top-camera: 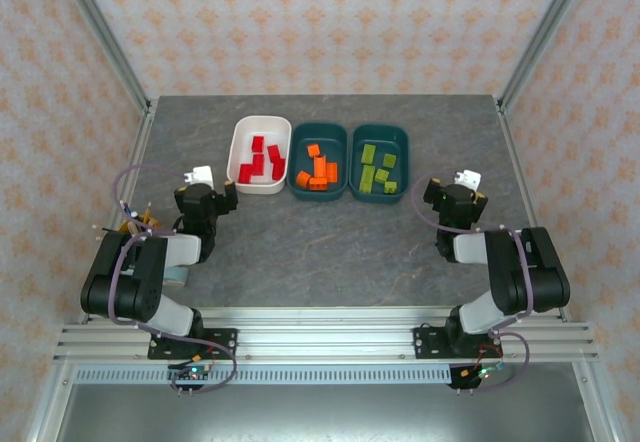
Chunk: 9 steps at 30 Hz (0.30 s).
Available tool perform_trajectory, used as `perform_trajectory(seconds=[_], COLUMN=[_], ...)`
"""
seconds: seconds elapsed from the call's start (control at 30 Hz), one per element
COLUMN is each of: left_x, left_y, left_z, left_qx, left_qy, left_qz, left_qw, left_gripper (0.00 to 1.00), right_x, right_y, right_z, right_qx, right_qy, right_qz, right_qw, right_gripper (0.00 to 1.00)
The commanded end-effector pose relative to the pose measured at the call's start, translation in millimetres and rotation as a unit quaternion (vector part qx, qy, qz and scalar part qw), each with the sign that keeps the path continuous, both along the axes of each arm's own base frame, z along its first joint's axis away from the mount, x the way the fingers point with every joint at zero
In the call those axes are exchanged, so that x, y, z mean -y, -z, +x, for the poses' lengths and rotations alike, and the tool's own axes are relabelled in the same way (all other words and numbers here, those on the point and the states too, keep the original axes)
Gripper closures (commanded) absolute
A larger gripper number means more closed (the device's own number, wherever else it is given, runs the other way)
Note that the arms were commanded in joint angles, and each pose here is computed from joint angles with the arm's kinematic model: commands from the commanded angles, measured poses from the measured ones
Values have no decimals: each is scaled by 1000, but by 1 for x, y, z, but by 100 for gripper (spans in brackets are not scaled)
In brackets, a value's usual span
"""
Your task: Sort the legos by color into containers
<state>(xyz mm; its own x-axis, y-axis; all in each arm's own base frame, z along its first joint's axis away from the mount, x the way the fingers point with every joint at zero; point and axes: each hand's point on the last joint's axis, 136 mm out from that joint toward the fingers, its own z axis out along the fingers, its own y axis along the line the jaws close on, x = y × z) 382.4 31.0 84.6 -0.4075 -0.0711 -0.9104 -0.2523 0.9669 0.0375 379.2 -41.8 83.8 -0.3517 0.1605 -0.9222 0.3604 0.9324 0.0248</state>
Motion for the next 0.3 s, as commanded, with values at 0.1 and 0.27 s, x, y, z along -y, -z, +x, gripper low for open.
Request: perform_trajectory(seconds=[0.1,0.27], left_x=[-4,-4], left_y=[-11,-12], left_z=[7,7], left_qx=[18,19], left_qy=[-10,-9], left_qz=[15,14], left_qw=[1000,1000], left_gripper=[0,0], right_x=[-1,-6], right_y=[-8,-9], right_z=[9,10], right_qx=[12,12], right_qy=[-4,-20], right_qz=[3,5], right_qw=[1000,1000], right_gripper=[0,0])
